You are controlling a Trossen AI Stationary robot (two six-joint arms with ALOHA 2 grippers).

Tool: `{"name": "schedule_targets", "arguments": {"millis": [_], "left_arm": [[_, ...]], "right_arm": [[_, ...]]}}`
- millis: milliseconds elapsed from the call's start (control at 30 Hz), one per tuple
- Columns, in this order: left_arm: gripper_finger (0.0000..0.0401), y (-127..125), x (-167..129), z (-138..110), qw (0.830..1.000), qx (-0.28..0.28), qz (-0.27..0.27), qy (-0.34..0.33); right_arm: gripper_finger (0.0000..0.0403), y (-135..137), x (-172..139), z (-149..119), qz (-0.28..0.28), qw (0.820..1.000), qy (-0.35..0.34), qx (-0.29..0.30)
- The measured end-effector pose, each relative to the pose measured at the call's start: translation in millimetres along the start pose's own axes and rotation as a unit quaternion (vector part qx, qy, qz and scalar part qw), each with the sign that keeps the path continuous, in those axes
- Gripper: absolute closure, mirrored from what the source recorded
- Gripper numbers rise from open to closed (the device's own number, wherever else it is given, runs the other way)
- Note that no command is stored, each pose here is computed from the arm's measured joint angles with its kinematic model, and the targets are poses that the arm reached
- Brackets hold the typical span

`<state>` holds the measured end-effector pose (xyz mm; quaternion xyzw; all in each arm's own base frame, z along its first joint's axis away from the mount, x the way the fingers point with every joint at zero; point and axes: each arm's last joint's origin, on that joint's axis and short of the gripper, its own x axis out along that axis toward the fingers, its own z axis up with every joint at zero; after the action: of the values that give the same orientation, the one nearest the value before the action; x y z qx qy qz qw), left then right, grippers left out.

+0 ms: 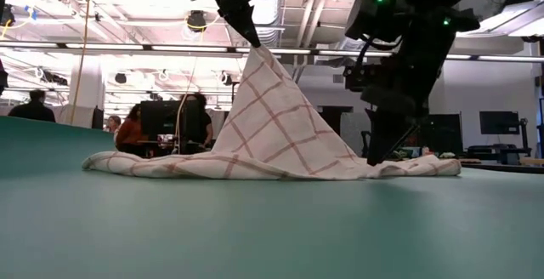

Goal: Roll towel
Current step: Roll the white stripe towel

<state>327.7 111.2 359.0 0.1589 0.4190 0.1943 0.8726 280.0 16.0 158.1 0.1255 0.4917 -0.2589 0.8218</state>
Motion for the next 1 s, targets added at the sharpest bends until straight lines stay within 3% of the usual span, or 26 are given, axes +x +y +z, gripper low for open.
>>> {"name": "schedule_targets", "arguments": {"millis": [133,400,1000], "left_arm": [[0.0401,0.0,0.0,0.0,1.000,0.000,0.000,0.000],[0.0401,0.0,0.0,0.0,1.000,-0.006,0.000,0.000],[0.0401,-0.3,0.1,0.5,1.000,-0.006,-0.006,-0.005]], "right_arm": [[0.0162,-4.6,1.9,2.8,-0.008,1.000,-0.002,-0.005],[0.0183,-14.6,7.8,8.1,-0.018,1.000,0.005,-0.021],[0.0185,-14.6,27.1,4.1,-0.018,0.999,0.023,-0.033]]}}
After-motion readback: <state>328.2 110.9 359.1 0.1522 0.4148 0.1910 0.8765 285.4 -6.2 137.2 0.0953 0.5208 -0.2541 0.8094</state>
